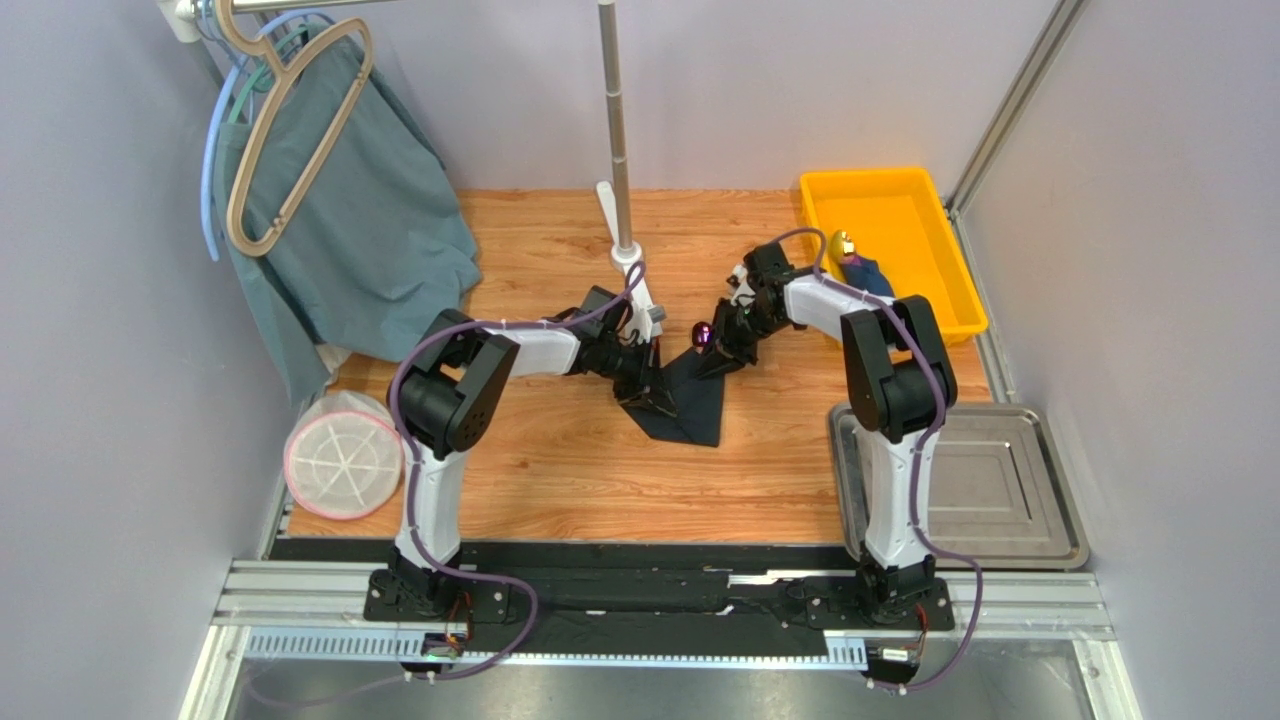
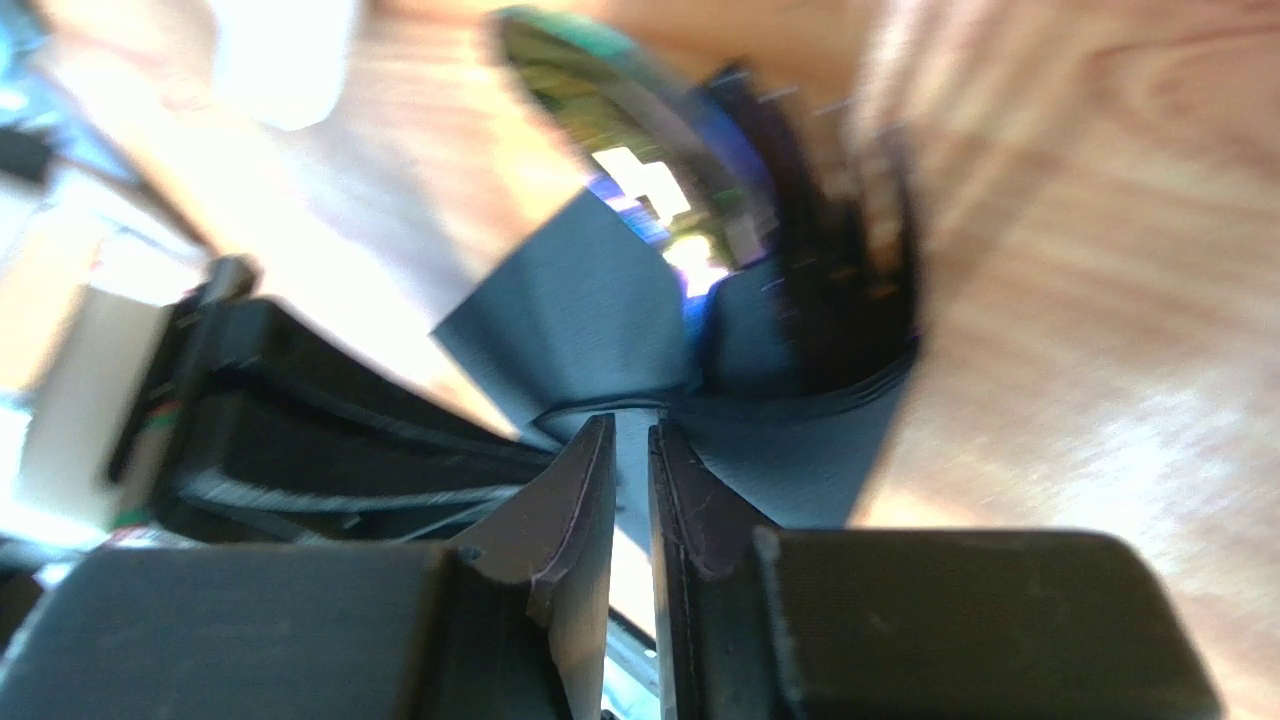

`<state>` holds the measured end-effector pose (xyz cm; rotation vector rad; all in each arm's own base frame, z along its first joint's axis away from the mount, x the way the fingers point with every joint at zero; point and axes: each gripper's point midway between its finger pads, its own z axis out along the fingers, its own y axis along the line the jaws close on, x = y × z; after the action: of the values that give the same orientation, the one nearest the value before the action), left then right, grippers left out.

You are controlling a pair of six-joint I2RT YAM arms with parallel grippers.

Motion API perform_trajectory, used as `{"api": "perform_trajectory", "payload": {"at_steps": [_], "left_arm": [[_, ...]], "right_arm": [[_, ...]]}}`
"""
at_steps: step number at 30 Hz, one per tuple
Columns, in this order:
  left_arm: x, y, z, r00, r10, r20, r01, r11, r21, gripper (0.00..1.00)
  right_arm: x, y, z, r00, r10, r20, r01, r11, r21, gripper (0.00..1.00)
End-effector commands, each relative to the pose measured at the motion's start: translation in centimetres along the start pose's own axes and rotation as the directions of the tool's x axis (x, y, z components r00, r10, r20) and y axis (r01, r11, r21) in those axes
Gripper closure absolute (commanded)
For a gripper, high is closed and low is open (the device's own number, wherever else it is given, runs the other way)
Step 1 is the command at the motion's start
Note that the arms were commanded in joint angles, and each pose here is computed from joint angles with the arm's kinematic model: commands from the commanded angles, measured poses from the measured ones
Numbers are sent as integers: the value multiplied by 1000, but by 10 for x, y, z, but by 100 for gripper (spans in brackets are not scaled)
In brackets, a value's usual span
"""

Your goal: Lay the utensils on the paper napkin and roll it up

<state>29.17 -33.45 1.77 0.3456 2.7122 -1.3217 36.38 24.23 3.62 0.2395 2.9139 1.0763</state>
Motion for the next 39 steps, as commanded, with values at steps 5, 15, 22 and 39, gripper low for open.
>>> {"api": "perform_trajectory", "payload": {"at_steps": [5, 15, 22, 39], "left_arm": [[6, 27, 1, 1000, -11, -1, 11, 994, -111, 100], [7, 28, 1, 1000, -16, -3, 16, 994, -112, 100], [3, 25, 1, 1000, -13, 4, 14, 995, -99, 100], [7, 29, 2, 1000, -18, 3, 18, 994, -108, 100]], "right_arm": [[-7, -32, 19, 1000, -7, 4, 6, 995, 99, 83], [-11, -16, 10, 998, -62, 1, 61, 997, 52, 82], [17, 45, -26, 991, -111, -77, 89, 966, -244, 78], [67, -28, 9, 972, 43, -232, -75, 988, -131, 82]]}}
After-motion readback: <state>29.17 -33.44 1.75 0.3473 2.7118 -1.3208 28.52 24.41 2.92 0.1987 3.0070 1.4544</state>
